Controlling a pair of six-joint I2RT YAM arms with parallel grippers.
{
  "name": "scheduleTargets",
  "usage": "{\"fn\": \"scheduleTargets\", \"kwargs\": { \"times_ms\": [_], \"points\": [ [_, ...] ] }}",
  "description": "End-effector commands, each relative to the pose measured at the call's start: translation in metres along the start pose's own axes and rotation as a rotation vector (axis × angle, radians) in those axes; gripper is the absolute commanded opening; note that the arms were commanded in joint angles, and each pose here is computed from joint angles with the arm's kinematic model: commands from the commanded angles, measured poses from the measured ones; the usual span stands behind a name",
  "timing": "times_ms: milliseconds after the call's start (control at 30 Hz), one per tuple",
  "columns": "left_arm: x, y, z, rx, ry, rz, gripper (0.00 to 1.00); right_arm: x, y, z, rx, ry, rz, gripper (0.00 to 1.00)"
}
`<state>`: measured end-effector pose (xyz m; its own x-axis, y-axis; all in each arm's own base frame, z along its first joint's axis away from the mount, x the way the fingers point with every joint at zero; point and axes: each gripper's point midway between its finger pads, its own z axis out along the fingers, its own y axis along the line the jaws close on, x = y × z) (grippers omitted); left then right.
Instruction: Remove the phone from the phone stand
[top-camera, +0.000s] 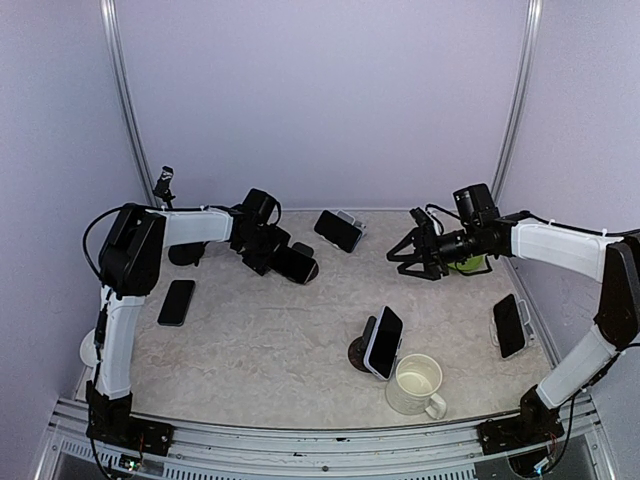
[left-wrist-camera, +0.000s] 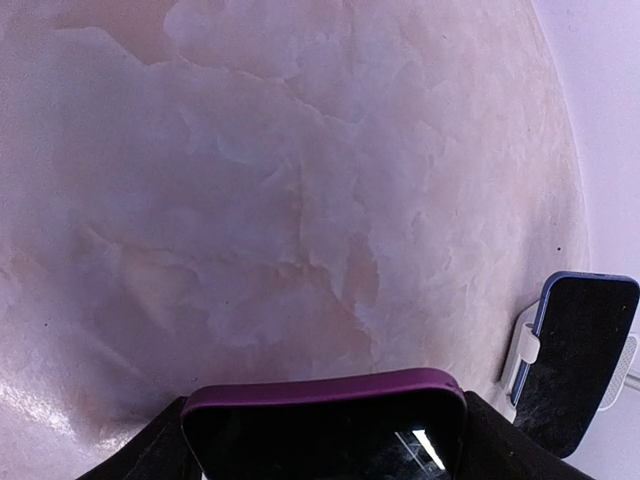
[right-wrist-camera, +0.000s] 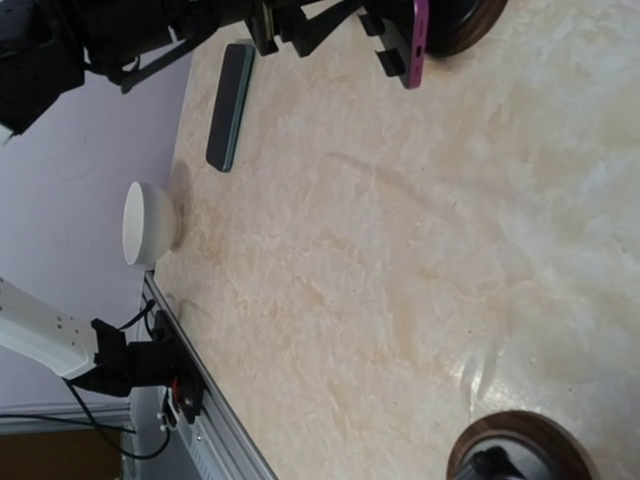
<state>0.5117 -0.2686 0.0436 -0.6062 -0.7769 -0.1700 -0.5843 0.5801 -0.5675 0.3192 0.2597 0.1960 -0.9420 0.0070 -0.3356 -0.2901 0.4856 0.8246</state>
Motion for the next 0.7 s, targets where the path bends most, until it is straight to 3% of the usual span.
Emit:
{"fn": "scheduleTargets", "kwargs": {
  "times_ms": [0, 133, 667],
  "points": [
    [-0.002, 0.002, 0.011, 0.002, 0.010, -0.012, 0.81, -0.007, 0.003, -0.006, -0.011, -0.009, -0.014, 0.67],
    [0.002, 0.001, 0.016, 0.017, 0.027, -0.022, 0.79, -0.008, 0.002, -0.008, -0.007, -0.009, -0.014, 0.67],
    [-0.007, -0.036, -0.013, 0.139, 0.012, -0.047, 0.53, -0.011, 0.000, -0.009, -0.011, -0.012, -0.017, 0.67]
  ]
}}
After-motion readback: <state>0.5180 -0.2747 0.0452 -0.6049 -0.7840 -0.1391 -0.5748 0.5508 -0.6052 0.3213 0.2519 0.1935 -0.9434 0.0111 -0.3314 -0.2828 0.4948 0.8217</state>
